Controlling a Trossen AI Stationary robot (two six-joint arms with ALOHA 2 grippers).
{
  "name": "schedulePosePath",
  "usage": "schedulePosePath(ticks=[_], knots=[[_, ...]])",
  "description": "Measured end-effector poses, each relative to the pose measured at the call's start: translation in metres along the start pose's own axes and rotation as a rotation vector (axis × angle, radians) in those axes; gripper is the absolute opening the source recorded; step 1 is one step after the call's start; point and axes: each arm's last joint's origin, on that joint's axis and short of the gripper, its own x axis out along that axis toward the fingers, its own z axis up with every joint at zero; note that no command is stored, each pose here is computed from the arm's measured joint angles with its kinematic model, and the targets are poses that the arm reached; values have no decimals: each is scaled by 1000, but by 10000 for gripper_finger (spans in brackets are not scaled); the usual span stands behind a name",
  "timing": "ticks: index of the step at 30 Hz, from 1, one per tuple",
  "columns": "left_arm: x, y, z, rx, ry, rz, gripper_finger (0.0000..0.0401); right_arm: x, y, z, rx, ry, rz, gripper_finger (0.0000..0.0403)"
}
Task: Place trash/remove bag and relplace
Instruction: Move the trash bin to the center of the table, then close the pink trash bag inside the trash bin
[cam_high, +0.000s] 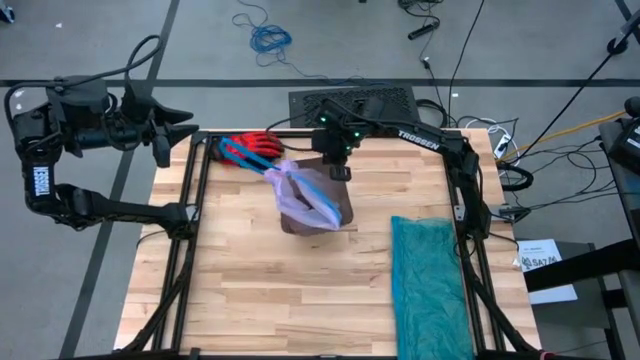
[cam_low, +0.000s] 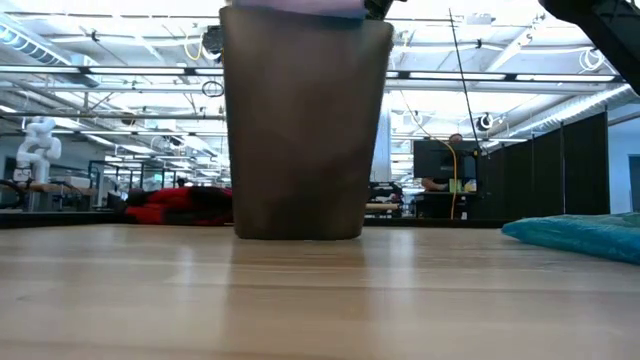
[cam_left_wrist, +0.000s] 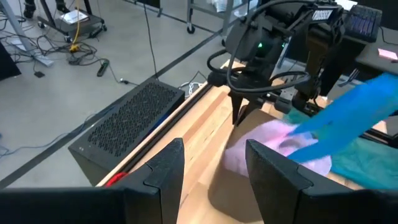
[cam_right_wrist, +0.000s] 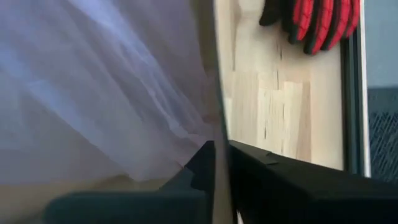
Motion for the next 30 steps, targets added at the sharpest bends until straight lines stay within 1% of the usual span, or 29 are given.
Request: schedulePosePath(ticks=[4, 9, 12, 15, 19, 20, 21, 24, 27, 30], knots=[[1, 0, 0, 0, 1, 0, 166, 0, 0, 0, 91, -4, -3, 89], [7, -1, 3, 1, 12, 1, 166, -3, 0, 2, 136, -25, -6, 162], [11, -1, 4, 2, 22, 2, 166, -14, -1, 1, 142, -51, -16, 194], [14, -1, 5, 19, 29, 3, 166, -31, -3, -1, 161, -97, -36, 212], [15, -1, 5, 29, 27, 3, 166, -61, -1, -6, 206, -164, -58, 218], [15, -1, 5, 27, 27, 3, 166, -70, 1, -7, 222, -187, -45, 218], [15, -1, 5, 28, 28, 3, 166, -79, 3, -9, 244, -210, -9, 217], [15, 0, 6, 30, 26, 29, 166, -97, 16, -11, 329, -269, 155, 206], [13, 1, 2, 36, 24, 60, 166, -97, 37, -10, 370, -225, 290, 190], [11, 2, -3, 45, -11, 56, 166, -93, 63, -6, 338, -175, 388, 172]])
